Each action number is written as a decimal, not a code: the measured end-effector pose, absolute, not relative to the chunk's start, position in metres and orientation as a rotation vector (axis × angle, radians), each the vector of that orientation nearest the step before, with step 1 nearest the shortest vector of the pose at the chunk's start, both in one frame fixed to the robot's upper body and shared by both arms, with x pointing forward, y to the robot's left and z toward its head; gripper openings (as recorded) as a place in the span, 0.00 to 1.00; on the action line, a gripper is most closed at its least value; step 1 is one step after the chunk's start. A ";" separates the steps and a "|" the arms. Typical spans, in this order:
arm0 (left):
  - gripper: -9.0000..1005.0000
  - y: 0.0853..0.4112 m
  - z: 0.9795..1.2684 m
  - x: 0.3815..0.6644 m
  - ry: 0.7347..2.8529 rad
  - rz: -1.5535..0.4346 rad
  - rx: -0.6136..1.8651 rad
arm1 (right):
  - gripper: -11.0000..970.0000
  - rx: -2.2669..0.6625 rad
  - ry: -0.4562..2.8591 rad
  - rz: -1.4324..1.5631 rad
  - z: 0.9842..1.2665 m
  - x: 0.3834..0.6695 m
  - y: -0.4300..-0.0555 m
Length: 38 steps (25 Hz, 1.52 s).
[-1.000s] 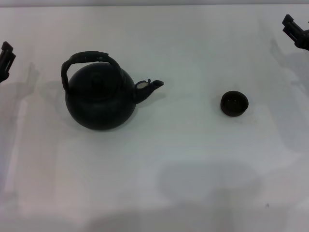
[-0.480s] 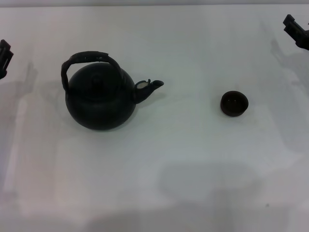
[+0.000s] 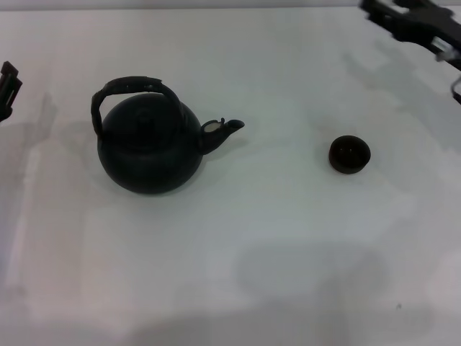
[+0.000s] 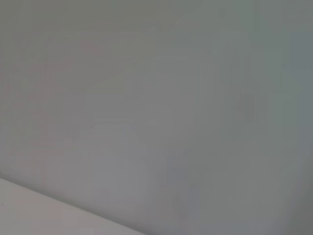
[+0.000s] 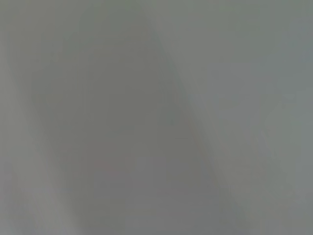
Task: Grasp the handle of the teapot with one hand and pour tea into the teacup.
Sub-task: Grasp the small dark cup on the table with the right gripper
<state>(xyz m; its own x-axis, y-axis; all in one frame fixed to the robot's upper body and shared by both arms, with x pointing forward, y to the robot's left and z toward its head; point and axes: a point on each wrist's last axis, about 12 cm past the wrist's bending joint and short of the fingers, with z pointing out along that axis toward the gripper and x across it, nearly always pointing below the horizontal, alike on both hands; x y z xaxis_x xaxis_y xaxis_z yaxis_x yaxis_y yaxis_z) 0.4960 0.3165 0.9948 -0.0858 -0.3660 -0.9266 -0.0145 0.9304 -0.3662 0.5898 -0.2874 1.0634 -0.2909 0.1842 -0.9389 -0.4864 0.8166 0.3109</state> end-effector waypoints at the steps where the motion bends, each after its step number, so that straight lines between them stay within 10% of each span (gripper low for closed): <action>1: 0.84 0.317 0.995 0.496 1.638 -0.298 -0.297 | 0.85 -0.323 1.787 0.706 1.073 0.599 -0.278; 25: 0.84 0.325 0.994 0.492 1.645 -0.266 -0.296 | 0.83 -1.246 2.155 0.550 1.157 0.600 -0.185; 38: 0.84 0.323 0.994 0.494 1.644 -0.277 -0.292 | 0.84 -1.353 2.325 0.350 1.142 0.594 -0.171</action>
